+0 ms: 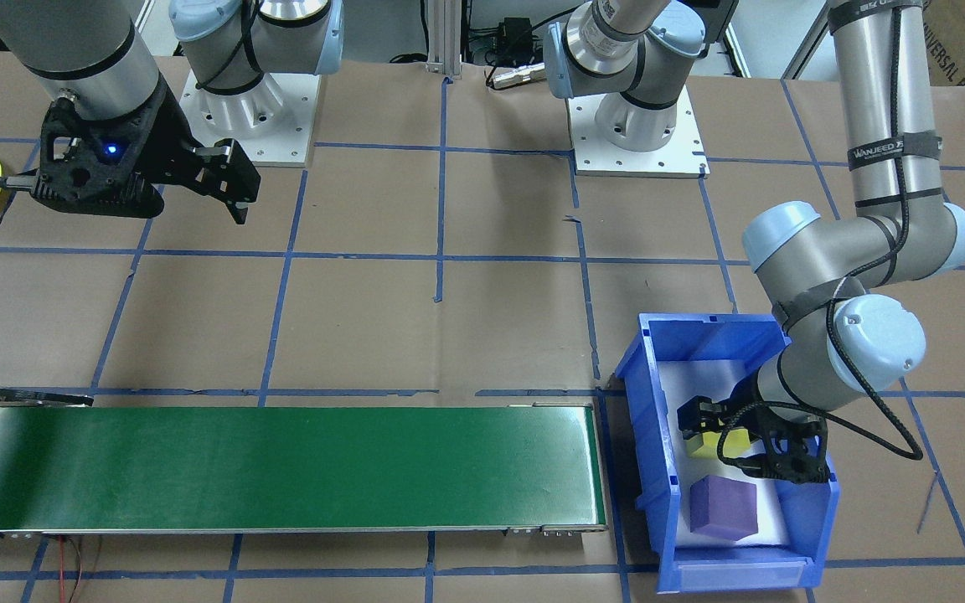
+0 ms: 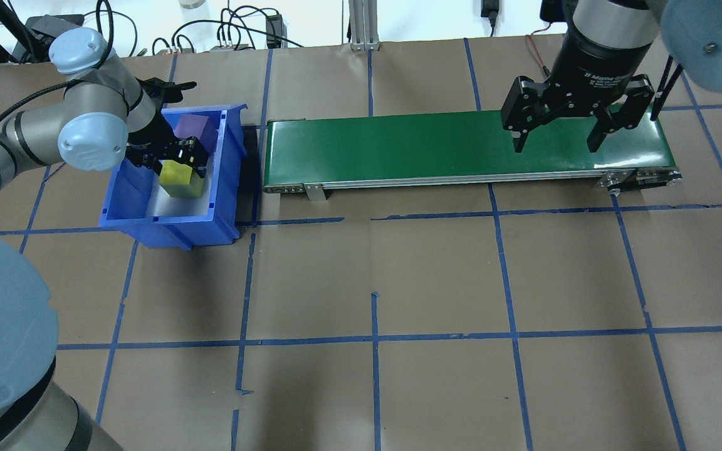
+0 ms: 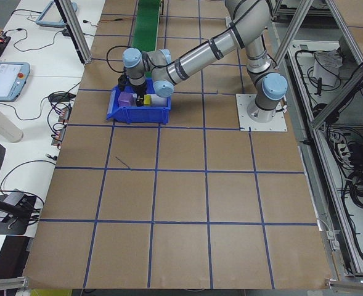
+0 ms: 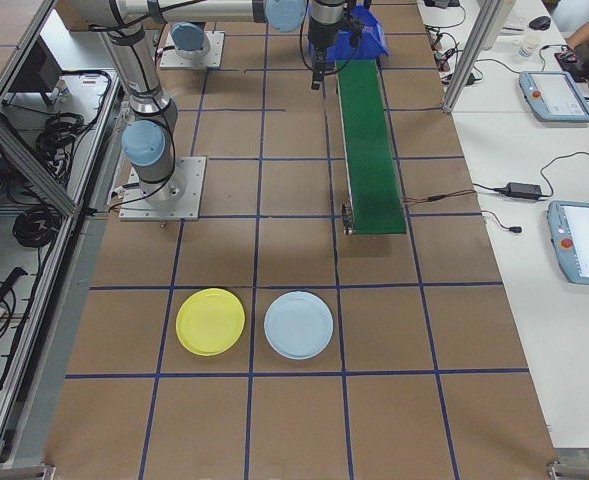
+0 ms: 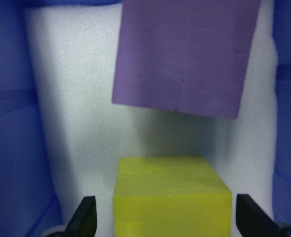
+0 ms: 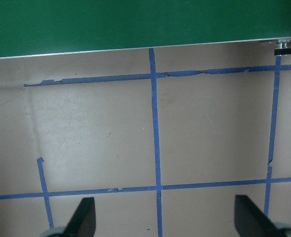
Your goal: Move block left to right into plate
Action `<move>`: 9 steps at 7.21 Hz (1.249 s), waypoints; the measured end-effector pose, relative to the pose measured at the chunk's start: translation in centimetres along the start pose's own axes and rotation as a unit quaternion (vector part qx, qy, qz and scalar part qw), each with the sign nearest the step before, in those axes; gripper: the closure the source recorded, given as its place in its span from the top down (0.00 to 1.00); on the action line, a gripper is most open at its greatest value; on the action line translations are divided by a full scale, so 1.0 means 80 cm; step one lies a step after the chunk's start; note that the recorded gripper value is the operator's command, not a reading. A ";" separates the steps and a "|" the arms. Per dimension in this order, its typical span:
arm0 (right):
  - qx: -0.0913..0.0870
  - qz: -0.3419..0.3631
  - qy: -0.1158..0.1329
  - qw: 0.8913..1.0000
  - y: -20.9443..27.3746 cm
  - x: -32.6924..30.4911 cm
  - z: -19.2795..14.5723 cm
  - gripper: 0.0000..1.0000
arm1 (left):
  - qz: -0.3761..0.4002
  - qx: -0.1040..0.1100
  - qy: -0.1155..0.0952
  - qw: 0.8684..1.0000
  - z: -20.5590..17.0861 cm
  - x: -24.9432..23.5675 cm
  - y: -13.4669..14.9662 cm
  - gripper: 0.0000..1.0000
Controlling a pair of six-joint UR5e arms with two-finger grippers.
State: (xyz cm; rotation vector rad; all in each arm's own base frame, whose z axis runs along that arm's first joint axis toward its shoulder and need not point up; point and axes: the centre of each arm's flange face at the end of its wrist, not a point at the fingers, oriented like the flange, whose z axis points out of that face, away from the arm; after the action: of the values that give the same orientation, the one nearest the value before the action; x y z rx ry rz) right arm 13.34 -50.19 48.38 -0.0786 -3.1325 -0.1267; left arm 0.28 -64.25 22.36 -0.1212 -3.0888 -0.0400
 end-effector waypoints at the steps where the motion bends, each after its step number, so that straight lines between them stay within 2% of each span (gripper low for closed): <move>1: 0.000 0.000 0.001 1.000 0.000 0.001 0.000 1.00 | 0.001 0.000 0.001 1.000 0.001 0.001 0.000 0.51; 3: -0.001 -0.006 0.003 1.000 -0.002 0.004 0.001 1.00 | 0.000 0.011 0.000 1.000 -0.016 0.003 -0.001 0.49; 6: 0.001 -0.008 0.004 1.000 -0.003 0.007 0.000 1.00 | -0.009 0.066 -0.010 0.998 -0.110 0.014 -0.009 0.49; 7: 0.002 -0.008 0.004 1.000 -0.003 0.007 0.000 1.00 | -0.003 0.086 -0.012 0.996 -0.144 0.041 -0.011 0.49; 9: 0.003 -0.008 0.003 1.000 -0.004 0.008 0.000 1.00 | 0.009 0.118 -0.008 0.993 -0.184 0.150 -0.013 0.49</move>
State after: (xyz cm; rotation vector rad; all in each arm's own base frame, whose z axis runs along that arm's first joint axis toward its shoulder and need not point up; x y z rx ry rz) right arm 12.70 -50.47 48.38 -0.0518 -3.1275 -0.1161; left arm -11.06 -64.80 37.62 -0.1382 -3.0779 0.3266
